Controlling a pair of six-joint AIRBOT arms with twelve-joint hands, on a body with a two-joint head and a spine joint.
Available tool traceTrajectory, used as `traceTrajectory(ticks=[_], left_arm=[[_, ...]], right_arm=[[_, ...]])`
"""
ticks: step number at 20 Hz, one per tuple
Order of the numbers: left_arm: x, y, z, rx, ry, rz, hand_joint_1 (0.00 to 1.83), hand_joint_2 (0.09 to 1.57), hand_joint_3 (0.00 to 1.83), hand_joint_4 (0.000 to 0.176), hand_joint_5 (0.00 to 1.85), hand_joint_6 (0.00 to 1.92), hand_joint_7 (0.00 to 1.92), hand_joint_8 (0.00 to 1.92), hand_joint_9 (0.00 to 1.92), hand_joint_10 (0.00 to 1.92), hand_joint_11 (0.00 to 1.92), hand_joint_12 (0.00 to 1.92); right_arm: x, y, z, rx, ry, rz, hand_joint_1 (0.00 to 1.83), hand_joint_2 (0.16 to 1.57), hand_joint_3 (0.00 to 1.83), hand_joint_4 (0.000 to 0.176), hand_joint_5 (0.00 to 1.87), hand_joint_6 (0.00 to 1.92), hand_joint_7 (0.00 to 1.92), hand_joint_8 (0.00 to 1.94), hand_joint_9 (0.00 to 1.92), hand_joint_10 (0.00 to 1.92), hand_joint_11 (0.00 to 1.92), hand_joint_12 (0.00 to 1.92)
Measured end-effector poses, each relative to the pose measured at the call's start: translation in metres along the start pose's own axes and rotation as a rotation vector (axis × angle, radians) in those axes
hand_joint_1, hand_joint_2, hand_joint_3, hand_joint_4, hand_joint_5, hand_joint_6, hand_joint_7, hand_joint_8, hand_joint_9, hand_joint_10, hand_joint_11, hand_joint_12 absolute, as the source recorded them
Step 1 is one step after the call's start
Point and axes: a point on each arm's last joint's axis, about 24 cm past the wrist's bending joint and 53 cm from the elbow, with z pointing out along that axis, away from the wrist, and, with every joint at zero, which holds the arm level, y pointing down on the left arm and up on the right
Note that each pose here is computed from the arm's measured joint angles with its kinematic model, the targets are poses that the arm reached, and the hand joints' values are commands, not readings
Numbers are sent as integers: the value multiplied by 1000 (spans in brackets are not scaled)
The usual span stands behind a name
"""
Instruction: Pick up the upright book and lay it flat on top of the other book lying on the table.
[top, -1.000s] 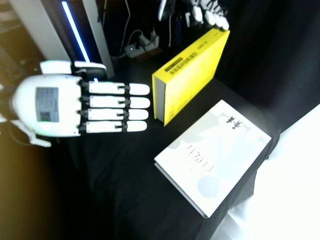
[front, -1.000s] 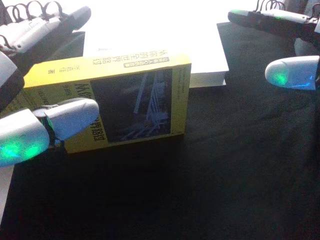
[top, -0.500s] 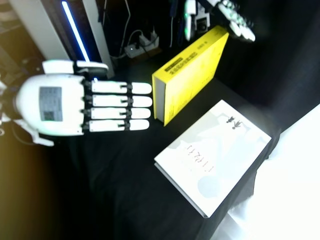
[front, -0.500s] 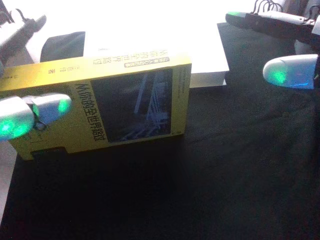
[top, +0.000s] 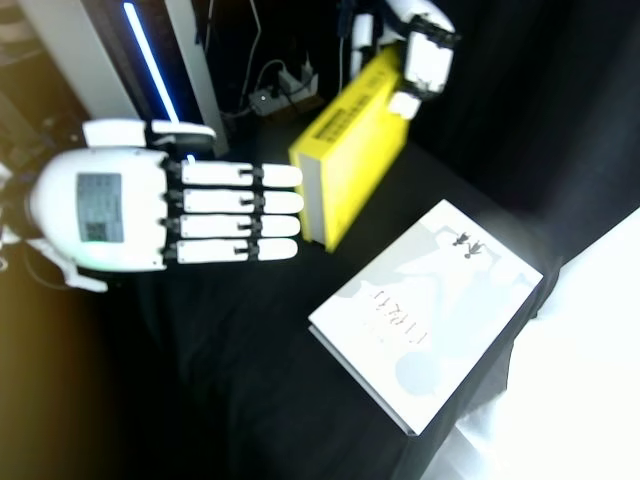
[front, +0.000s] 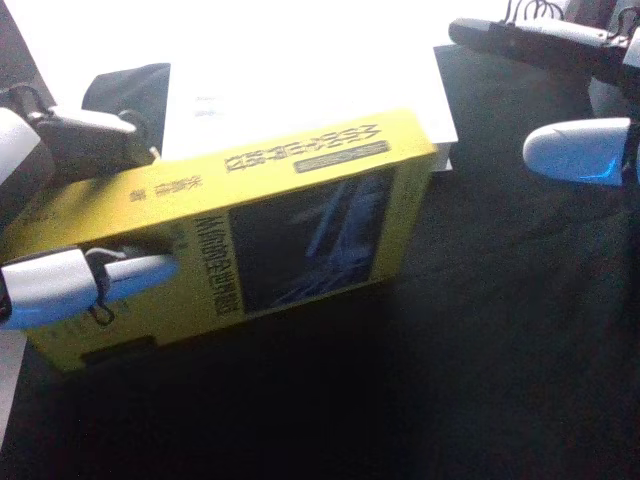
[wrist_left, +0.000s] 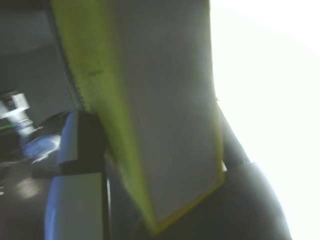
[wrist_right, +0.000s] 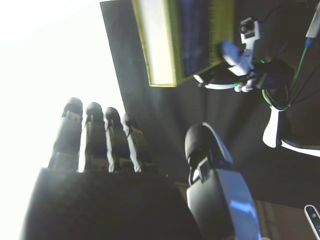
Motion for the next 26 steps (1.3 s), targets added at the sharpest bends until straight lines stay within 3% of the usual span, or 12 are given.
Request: traceTrajectory(ticks=[3, 4, 6, 13, 15, 16, 18, 21, 23, 24, 25, 26], left_arm=[[-8, -4, 7, 25, -30, 3, 1246, 1170, 0, 0, 812, 1001, 966, 1304, 1141, 1398, 1026, 1687], [-11, -3, 13, 25, -44, -11, 1246, 1169, 0, 0, 814, 988, 969, 1298, 1152, 1363, 1029, 1669], [-11, -9, 23, 46, -55, -29, 1249, 1164, 0, 0, 815, 1002, 982, 1265, 1152, 1355, 1048, 1695], [-11, -51, 24, 183, -78, -23, 1137, 1165, 0, 0, 890, 1124, 1164, 1251, 1250, 1474, 1191, 1772], [-24, -63, 18, 224, -122, -13, 1250, 1154, 0, 0, 849, 951, 999, 1270, 1247, 1349, 1190, 1638], [-36, -73, 13, 264, -169, 9, 1253, 1153, 0, 0, 837, 980, 1002, 1246, 1222, 1323, 1172, 1618], [-41, -73, 9, 268, -190, 9, 1244, 1177, 4, 0, 788, 1034, 956, 1320, 1166, 1338, 1151, 1604], [-40, -71, 8, 260, -186, -12, 1250, 1162, 0, 0, 822, 984, 986, 1269, 1194, 1288, 1138, 1560], [-41, -71, 8, 263, -190, -11, 1248, 1163, 0, 0, 797, 1047, 998, 1224, 1154, 1220, 1088, 1543], [-41, -71, 7, 261, -188, -12, 1334, 1186, 8, 0, 678, 1126, 901, 1224, 920, 1428, 872, 1639], [-40, -70, 7, 259, -186, -15, 1155, 1153, 0, 0, 327, 716, 587, 948, 592, 1210, 486, 1694], [-39, -69, 6, 255, -181, -18, 1039, 1119, 0, 75, 152, 382, 320, 614, 228, 1042, 96, 1706]], right_arm=[[-4, 23, 13, -91, 0, -13, 327, 1251, 0, 0, 0, 0, 0, 0, 0, 0, 0, 0], [-8, 39, 19, -138, -5, -28, 337, 1204, 0, 33, 0, 0, 0, 0, 0, 0, 0, 0], [-10, 73, 29, -263, 0, -20, 628, 1043, 0, 7, 0, 0, 0, 0, 0, 0, 0, 0], [12, 42, 56, -190, 74, 6, 572, 1087, 4, 0, 0, 0, 27, 10, 37, 16, 54, 28], [8, 38, 57, -174, 64, 17, 807, 1111, 0, 0, 273, 59, 523, 137, 332, 678, 21, 1533], [5, 35, 57, -164, 58, 25, 1151, 1158, 10, 0, 610, 998, 934, 874, 871, 960, 555, 1648], [3, 37, 56, -173, 54, 28, 1247, 1167, 4, 0, 804, 994, 970, 1292, 1184, 1439, 1032, 1791], [4, 40, 56, -187, 59, 21, 1245, 1176, 0, 0, 793, 1075, 955, 1295, 1078, 1582, 960, 1886], [3, 41, 56, -192, 55, 24, 1143, 1175, 0, 0, 856, 1178, 1137, 1715, 1182, 1907, 1190, 1920], [3, 41, 55, -192, 55, 24, 1146, 1167, 0, 0, 876, 1153, 1210, 1805, 1250, 1918, 1282, 1921], [3, 41, 56, -192, 56, 22, 1221, 1187, 1, 0, 788, 1088, 985, 1463, 1096, 1669, 1073, 1909], [3, 41, 56, -194, 57, 23, 1240, 1184, 0, 0, 805, 1004, 941, 1406, 1116, 1628, 1067, 1919]])
